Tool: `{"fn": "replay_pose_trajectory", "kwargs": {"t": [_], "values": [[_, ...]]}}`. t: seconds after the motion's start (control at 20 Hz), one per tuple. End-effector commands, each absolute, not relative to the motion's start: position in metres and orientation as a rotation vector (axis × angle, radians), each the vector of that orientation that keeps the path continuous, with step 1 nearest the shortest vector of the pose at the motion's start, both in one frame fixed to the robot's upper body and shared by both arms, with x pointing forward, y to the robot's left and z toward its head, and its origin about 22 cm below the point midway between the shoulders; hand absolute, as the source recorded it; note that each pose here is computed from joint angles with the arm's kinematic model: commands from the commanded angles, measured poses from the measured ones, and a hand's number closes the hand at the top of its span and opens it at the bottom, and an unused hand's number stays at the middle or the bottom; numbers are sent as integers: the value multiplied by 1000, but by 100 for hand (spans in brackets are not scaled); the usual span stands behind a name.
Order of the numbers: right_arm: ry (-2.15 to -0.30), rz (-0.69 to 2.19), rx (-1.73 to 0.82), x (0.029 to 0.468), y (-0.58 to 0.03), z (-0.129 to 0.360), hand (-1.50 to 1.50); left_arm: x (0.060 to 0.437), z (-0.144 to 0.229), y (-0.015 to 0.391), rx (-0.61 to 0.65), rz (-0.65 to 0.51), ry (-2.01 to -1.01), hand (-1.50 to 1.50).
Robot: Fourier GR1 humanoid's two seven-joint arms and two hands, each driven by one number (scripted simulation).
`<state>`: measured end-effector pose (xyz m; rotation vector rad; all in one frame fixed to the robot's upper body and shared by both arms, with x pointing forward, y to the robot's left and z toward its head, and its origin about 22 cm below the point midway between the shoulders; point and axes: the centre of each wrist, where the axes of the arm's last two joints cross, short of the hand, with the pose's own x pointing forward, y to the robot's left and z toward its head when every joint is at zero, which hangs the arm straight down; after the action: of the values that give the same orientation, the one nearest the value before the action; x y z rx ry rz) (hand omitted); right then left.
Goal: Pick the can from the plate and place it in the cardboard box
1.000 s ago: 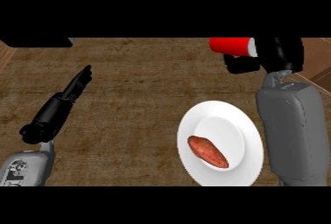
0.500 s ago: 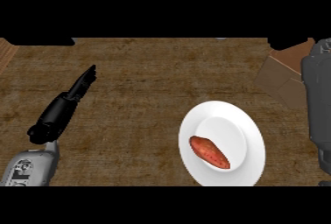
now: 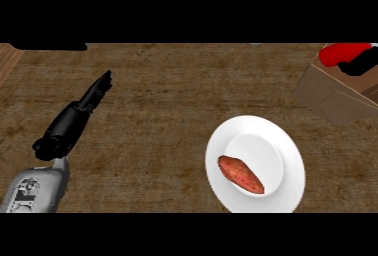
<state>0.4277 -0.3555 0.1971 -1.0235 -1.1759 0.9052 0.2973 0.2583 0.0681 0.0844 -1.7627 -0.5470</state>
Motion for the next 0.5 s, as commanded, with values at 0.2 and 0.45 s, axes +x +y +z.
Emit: {"fn": "replay_pose_trajectory", "kwargs": {"t": [0.2,0.45], "values": [[-960,1012,-869,418,-418,187,-150,303,71,253,99,-563,-1774,0],[-1119,1079,-703,424,-413,188,-150,299,75,247,75,-552,-1774,0]]}}
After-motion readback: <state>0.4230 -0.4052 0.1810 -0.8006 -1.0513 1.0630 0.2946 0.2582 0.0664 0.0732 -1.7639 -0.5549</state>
